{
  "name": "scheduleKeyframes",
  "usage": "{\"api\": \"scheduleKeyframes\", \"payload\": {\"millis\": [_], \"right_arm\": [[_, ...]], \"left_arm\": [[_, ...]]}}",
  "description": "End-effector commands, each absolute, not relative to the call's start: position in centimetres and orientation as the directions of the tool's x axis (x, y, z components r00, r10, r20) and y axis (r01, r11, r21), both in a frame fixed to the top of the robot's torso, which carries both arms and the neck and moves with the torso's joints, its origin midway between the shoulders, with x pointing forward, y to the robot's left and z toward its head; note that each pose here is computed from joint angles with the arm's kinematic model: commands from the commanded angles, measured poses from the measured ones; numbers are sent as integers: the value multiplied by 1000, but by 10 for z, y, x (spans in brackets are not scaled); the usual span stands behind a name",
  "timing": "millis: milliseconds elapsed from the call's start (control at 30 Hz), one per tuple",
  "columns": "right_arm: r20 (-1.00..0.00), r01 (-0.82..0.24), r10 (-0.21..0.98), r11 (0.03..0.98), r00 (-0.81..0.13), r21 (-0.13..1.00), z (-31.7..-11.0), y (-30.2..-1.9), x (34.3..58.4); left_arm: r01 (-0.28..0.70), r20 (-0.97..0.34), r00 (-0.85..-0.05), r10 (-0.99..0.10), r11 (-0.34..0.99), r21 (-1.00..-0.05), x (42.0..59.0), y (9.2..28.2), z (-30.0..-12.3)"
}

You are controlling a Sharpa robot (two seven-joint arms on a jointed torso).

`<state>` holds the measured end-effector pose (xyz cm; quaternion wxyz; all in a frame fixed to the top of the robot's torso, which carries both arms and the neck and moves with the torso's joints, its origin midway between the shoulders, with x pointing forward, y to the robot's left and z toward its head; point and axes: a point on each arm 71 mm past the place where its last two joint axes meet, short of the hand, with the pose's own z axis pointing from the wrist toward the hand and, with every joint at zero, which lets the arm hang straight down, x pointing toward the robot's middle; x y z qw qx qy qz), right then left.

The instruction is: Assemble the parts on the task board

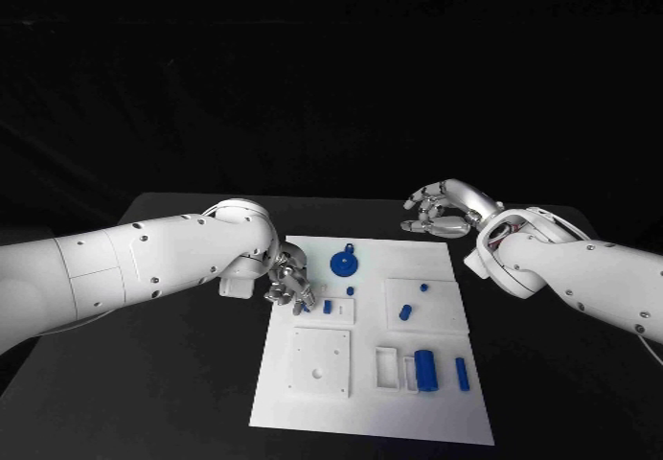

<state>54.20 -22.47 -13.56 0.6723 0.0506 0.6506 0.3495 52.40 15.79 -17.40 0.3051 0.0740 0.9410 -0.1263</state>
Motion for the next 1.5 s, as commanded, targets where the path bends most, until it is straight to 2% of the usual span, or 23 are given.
{"api": "scheduleKeyframes", "payload": {"millis": [33, 1500], "right_arm": [[-842, -413, 530, 747, -103, 521, -137, -223, 542], [-841, -413, 531, 746, -106, 523, -137, -222, 542]], "left_arm": [[230, -590, -804, 74, 954, -194, 523, 155, -173], [225, -533, -843, 75, 948, -223, 523, 155, -175]]}}
